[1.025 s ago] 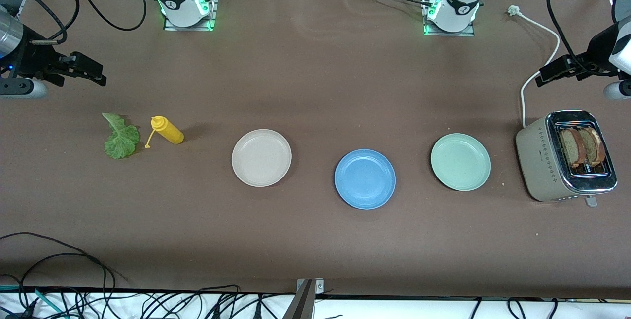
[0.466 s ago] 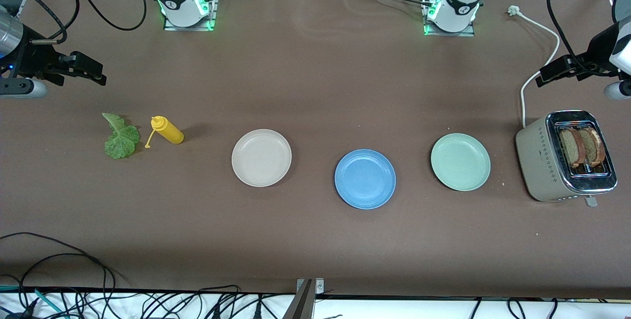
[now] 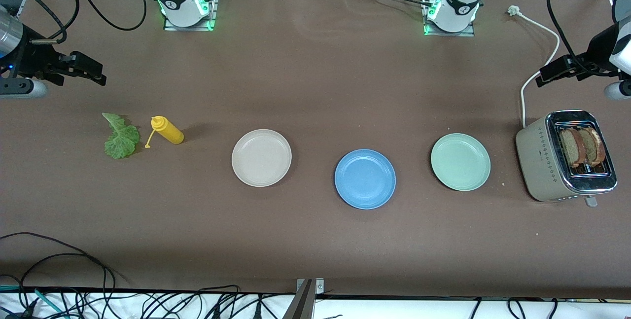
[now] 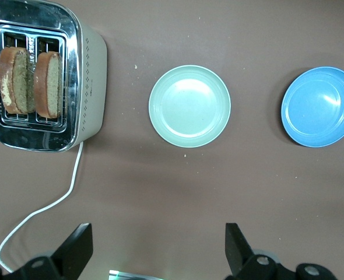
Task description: Make sandwich in blue plate with both arms
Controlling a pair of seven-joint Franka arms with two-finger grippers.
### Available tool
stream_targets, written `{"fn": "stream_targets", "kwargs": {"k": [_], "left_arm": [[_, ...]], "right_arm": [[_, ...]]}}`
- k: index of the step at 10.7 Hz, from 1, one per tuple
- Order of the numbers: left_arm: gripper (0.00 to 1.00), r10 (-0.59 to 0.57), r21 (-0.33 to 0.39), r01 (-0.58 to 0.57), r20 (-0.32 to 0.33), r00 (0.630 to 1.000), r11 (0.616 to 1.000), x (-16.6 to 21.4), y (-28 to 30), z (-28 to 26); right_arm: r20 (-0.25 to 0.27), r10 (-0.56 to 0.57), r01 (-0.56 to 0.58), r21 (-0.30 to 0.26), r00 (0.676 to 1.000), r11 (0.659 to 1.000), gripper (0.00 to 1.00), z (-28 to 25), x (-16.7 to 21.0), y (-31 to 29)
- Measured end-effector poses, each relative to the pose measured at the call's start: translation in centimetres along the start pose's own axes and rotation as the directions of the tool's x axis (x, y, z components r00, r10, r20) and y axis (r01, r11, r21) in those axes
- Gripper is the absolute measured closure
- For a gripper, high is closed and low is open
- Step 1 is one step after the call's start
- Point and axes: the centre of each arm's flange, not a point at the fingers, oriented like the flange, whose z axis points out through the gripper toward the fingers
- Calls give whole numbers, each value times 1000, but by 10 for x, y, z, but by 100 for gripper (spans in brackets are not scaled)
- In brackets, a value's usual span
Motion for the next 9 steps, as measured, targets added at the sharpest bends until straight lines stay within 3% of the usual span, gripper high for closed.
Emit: {"fn": "stream_targets", "kwargs": {"k": [9], "left_arm": [[0,0,0,0,0,1000,1000,0,0,0]], "right_arm": [[10,-8,8,-1,1000,1000,0,2,-1,-1]]}}
